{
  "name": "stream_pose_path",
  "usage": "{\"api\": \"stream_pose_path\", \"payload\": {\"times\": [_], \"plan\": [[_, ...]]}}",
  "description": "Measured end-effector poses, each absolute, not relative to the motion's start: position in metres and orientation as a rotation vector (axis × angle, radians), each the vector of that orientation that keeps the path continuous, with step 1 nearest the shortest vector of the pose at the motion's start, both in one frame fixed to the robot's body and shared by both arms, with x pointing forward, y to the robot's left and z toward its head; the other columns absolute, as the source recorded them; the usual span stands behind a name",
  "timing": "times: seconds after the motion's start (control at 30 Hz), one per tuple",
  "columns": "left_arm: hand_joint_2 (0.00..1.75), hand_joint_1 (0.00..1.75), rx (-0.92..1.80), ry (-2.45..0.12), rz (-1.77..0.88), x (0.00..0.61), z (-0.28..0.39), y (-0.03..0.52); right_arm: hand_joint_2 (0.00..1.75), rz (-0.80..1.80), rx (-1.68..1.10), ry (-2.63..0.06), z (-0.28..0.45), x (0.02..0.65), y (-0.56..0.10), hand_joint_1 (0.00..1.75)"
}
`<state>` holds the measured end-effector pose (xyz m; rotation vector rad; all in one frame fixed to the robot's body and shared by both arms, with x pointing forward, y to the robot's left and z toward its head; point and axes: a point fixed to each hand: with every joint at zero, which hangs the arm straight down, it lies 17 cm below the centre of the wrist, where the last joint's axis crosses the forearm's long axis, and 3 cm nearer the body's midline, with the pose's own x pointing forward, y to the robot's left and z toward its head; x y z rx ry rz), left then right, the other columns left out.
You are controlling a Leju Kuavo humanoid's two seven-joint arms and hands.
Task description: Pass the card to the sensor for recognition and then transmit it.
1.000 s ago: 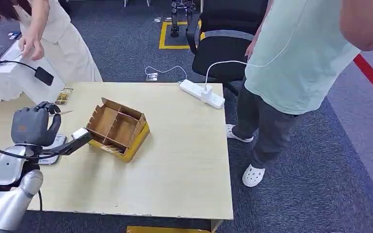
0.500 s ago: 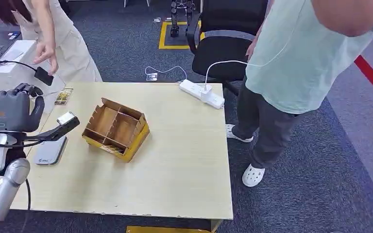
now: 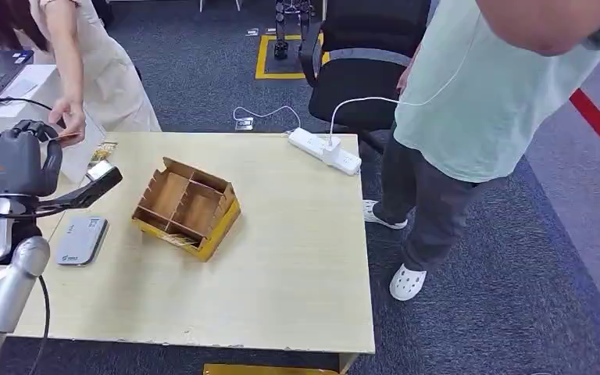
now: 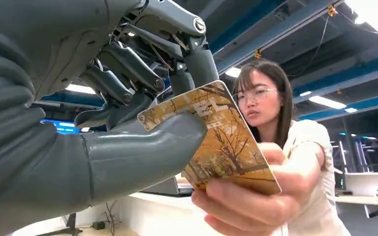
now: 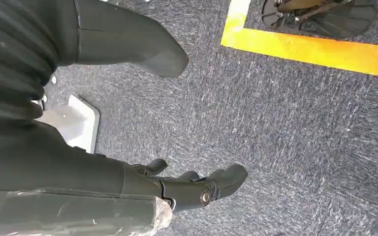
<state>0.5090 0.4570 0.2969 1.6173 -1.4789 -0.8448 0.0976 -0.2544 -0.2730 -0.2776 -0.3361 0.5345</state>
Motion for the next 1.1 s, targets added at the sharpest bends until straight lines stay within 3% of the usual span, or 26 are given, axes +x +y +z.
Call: {"api": "stream_pose_path", "payload": {"times": [0.67,0.7,1.1], "plan": [[1.75,1.75,1.587,-1.488,-0.719,0.546,0.318,0.472,1.75,0.541,-0.276,-0.346,-0.272,0.103,-0.251,0.0],[1.75,0.0,1.587,-1.488,-0.712,0.548,0.319,0.472,1.75,0.541,-0.275,-0.347,-0.272,0.103,-0.251,0.0],[1.75,0.0,1.356,-1.582,-0.615,0.554,0.294,0.455,1.75,0.54,-0.272,-0.345,-0.272,0.101,-0.249,0.0]]}}
